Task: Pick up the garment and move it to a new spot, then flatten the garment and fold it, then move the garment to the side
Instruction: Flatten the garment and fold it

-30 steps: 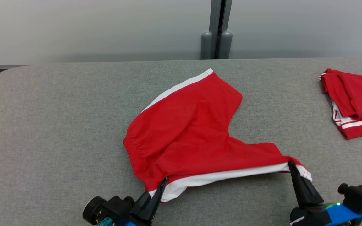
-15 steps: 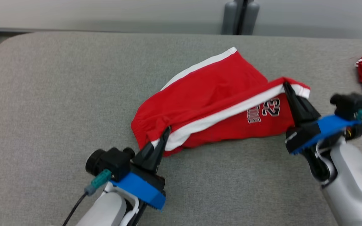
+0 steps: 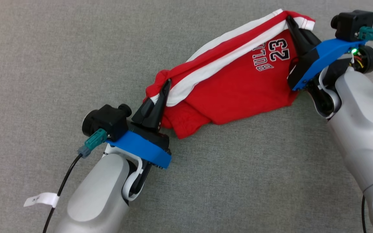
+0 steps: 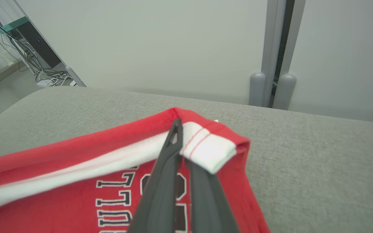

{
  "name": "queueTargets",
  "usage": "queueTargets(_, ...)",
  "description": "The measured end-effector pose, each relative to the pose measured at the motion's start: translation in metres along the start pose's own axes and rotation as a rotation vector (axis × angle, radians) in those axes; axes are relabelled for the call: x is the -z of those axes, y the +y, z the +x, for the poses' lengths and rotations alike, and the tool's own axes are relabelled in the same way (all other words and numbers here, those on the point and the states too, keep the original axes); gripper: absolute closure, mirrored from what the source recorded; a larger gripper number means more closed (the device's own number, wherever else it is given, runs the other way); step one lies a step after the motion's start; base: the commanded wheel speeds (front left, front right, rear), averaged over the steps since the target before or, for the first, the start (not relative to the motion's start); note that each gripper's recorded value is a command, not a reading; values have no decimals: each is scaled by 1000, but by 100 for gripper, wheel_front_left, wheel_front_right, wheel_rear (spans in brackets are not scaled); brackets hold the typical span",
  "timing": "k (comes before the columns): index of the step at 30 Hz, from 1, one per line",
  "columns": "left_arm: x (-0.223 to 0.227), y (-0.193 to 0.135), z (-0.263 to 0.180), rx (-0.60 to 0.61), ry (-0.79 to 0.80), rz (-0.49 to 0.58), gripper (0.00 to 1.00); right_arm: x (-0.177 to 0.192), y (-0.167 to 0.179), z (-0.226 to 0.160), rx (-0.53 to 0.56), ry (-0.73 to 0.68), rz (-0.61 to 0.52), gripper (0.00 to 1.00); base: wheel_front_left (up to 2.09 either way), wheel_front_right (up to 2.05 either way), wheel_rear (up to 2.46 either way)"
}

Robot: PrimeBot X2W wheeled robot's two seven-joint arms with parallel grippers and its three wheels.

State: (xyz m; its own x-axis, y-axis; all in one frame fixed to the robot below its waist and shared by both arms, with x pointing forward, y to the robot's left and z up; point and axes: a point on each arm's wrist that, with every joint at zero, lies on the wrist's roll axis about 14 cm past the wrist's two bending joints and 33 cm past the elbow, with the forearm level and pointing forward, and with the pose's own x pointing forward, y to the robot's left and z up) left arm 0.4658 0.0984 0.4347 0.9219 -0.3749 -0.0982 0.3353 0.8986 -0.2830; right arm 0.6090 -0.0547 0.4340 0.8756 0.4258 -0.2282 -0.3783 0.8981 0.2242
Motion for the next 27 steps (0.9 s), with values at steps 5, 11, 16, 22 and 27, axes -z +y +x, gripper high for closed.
queueTargets(5,12,9,6,-23,32,-7,67,16,-6,15,25,37,13,0,0,0,0)
queueTargets(11,9,8,7,-22,28,6,0,19,-3,14,18,45,-28,0,0,0,0)
queueTargets(16,10,6,-7,-23,35,45,0,13,-13,3,30,38,-93,0,0,0,0)
queueTargets(22,11,12,-37,-62,40,69,0,20,-28,-12,50,71,-159,0,0,0,0)
queueTargets(27,-10,34,-55,-145,-20,112,0,28,-41,-20,71,108,-193,0,0,0,0)
